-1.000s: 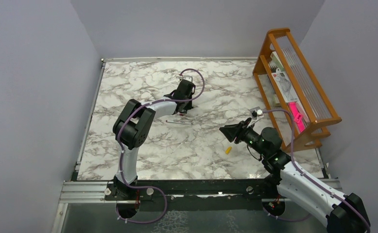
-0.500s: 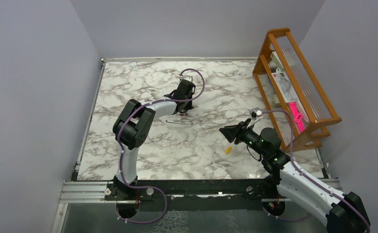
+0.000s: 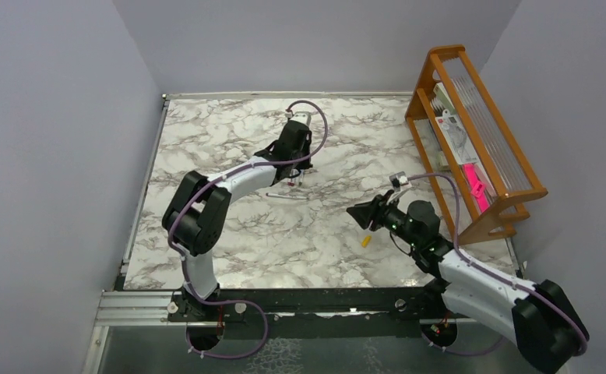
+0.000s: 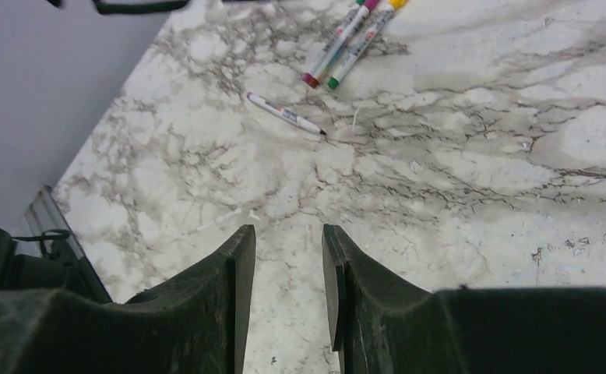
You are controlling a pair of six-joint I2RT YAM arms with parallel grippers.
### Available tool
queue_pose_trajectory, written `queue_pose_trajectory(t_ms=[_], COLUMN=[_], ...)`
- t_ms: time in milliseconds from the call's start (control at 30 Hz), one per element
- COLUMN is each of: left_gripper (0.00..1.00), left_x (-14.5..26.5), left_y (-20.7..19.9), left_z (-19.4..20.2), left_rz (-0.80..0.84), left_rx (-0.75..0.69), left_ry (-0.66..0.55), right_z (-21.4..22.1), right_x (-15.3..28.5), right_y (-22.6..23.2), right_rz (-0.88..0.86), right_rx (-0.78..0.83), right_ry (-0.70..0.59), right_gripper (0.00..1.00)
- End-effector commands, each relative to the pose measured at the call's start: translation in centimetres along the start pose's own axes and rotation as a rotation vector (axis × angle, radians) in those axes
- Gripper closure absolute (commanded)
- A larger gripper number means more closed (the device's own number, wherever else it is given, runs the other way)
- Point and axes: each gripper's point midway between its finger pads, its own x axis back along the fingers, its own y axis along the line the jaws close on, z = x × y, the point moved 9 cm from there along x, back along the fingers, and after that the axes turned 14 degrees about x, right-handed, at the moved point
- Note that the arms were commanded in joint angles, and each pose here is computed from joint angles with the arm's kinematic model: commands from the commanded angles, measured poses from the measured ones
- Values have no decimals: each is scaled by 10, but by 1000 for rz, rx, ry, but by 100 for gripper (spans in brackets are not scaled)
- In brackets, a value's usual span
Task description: Insert the pens into the pen caps
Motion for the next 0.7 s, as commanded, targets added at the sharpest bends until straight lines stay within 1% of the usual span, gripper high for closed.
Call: queue_pose_trajectory(t_ms=[0, 67, 167, 267, 367, 400, 500, 667], left_gripper=[81, 81, 81, 70, 56, 53, 46, 44], left_x=[25, 34, 52, 70, 93, 98, 107, 113], left_y=[-5, -1, 10, 27, 43, 48, 64, 88], left_z=[-13, -12, -7, -1, -3, -3, -3, 1], left_rz=[49, 53, 69, 78, 74, 60, 11, -13], left_rx=[-3, 17, 72, 145, 191, 194, 208, 271], left_ry=[-79, -122, -182, -226, -292, -300, -302, -302], right_z=[5, 6, -2, -4, 4, 6, 16, 36], right_x=[-20, -38, -71, -104, -137, -147, -172, -202], right_y=[-5, -7, -9, -9, -7, -5, 5, 15], right_rz=[-58, -104, -180, -233, -271, -284, -338, -355], right_rx=[140, 207, 306, 388, 464, 493, 547, 641], right_ry=[28, 67, 87, 122, 175, 187, 227, 305], right_gripper=[63, 61, 57, 52, 49, 49, 48, 49])
